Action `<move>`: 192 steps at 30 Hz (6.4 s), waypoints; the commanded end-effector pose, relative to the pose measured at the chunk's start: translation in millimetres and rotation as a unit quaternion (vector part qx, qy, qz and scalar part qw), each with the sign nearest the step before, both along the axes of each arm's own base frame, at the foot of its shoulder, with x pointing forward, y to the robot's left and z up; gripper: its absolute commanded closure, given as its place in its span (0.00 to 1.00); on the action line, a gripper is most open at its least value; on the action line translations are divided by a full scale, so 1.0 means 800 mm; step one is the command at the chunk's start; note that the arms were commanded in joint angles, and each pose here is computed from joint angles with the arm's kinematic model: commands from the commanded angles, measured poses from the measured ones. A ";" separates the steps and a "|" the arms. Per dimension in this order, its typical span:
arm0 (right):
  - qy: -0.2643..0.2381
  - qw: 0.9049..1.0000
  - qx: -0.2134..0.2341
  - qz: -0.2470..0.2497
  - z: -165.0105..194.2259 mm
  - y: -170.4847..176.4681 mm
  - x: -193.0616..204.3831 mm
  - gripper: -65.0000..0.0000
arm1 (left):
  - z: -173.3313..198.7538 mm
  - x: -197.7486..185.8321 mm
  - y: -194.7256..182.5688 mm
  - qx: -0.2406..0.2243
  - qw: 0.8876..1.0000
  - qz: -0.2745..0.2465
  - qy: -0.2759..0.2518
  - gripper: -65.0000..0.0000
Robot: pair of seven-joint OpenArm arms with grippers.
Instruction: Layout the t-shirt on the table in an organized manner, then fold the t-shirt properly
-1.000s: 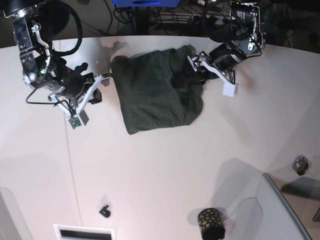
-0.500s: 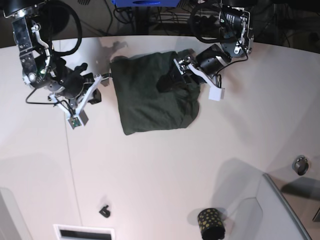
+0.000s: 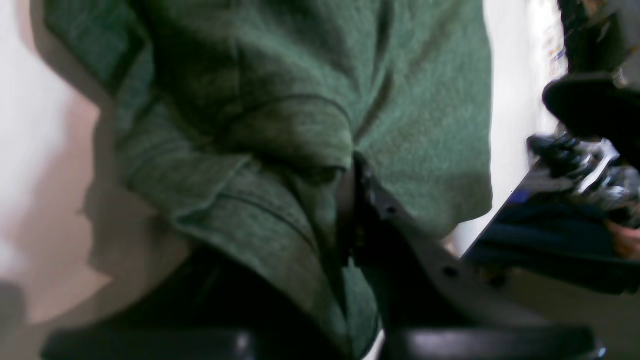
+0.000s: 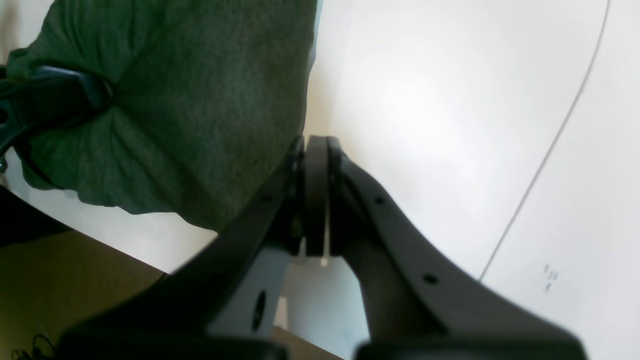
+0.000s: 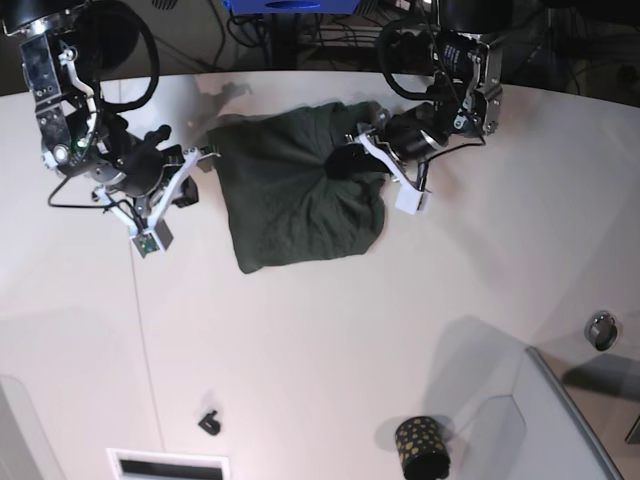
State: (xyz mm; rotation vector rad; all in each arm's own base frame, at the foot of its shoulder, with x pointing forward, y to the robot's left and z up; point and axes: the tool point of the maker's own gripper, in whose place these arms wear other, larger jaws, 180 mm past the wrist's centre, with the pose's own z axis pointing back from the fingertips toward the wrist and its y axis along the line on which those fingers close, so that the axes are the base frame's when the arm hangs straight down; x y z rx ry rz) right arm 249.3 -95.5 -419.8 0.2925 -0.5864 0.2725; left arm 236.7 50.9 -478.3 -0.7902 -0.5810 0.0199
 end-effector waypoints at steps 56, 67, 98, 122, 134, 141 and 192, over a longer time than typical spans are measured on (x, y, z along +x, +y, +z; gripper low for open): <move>-0.006 0.988 -0.024 -0.153 0.005 -0.123 -0.015 0.99 | -0.004 0.089 -0.118 0.505 0.577 -0.602 -0.223 1.00; -0.005 0.988 -0.024 -0.152 0.005 -0.122 -0.016 0.99 | -0.011 0.086 -0.093 0.519 0.603 -0.580 -0.175 1.00; 0.002 0.988 -0.024 -0.150 0.000 -0.121 -0.024 0.99 | 0.008 0.096 -0.084 0.549 0.588 -0.568 -0.175 0.39; -0.001 0.988 -0.023 -0.150 0.002 -0.120 -0.021 0.99 | 0.144 0.165 -0.099 0.595 0.591 -0.461 -0.289 0.24; -0.081 0.994 -0.003 -0.076 0.037 -0.093 -0.022 0.99 | 0.220 0.142 0.036 0.572 0.730 -0.238 -0.287 1.00; -0.115 0.986 -0.118 0.029 0.037 -0.111 -0.072 0.99 | 0.157 0.054 0.153 0.546 0.783 -0.183 -0.235 1.00; 0.196 0.966 -0.162 0.046 -0.291 -0.105 -0.378 0.98 | -0.210 -0.296 0.118 0.314 0.935 -0.150 0.075 1.00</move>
